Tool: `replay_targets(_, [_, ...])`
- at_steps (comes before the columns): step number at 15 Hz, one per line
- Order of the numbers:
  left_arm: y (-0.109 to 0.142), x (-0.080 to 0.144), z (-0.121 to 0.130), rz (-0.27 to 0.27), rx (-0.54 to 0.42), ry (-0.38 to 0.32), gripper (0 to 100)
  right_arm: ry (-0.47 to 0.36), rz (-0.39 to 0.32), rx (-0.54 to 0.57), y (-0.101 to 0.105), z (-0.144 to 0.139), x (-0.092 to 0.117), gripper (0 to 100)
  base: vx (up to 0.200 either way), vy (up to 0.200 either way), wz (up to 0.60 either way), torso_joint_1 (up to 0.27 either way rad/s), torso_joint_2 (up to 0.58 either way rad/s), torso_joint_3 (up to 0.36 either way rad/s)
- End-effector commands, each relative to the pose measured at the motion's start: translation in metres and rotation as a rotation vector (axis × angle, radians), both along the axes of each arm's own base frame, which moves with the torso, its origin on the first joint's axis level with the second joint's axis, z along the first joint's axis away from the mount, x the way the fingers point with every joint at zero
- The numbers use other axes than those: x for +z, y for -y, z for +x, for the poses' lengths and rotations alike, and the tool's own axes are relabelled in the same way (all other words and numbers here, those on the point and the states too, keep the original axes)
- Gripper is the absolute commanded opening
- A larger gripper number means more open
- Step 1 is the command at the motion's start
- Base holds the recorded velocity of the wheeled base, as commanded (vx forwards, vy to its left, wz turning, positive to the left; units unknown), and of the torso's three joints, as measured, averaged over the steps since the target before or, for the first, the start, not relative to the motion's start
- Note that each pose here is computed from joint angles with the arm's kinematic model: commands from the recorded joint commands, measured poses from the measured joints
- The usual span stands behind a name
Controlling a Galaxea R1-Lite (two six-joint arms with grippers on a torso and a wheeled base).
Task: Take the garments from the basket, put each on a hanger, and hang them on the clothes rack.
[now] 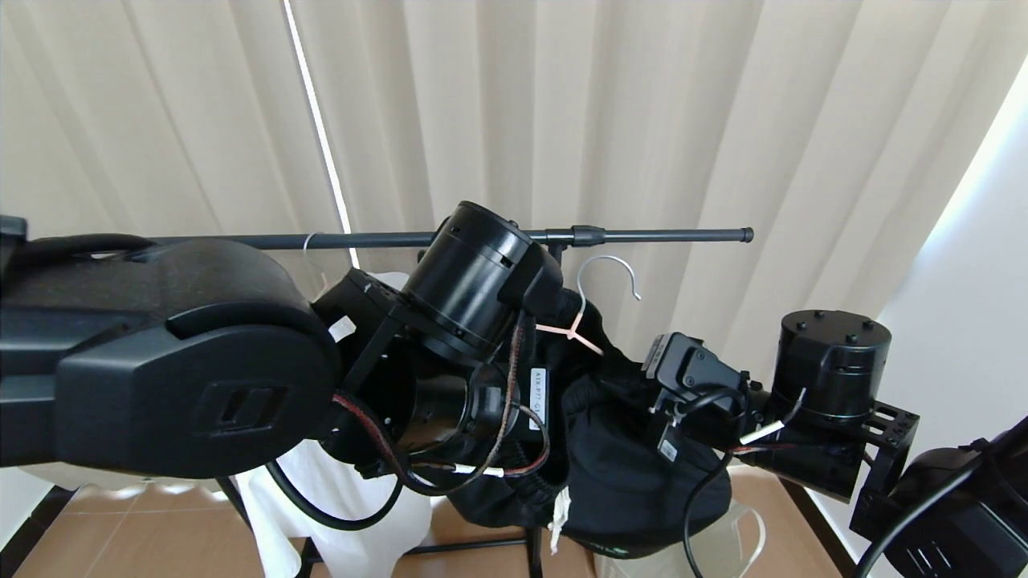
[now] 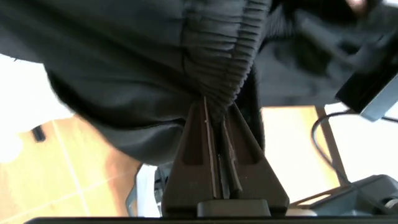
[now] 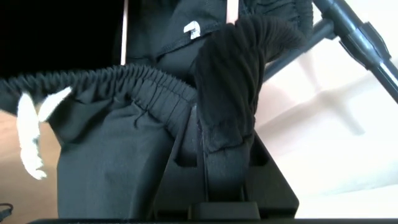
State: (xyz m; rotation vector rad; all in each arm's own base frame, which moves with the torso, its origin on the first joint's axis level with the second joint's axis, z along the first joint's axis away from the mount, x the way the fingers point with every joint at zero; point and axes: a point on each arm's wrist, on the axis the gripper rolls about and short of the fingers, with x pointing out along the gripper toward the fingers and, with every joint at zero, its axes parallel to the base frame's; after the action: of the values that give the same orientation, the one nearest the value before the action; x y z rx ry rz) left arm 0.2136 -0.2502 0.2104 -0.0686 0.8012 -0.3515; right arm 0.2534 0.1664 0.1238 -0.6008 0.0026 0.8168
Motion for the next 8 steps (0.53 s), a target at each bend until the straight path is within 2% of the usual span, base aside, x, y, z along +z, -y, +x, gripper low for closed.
replay_targets(1, [0.002,-0.004,0.001,0.005,-0.001,-0.004,0,0.007,0.003,0.014,-0.001,-0.006,0.003,0,0.000,0.000,0.00,0.000,0.00,0.000])
replay_targets(8, [0.004,-0.016,0.004,0.015,0.021,0.021,0,0.048,0.030,0.023,0.002,-0.014,0.018,0,0.000,0.000,0.00,0.000,0.00,0.000])
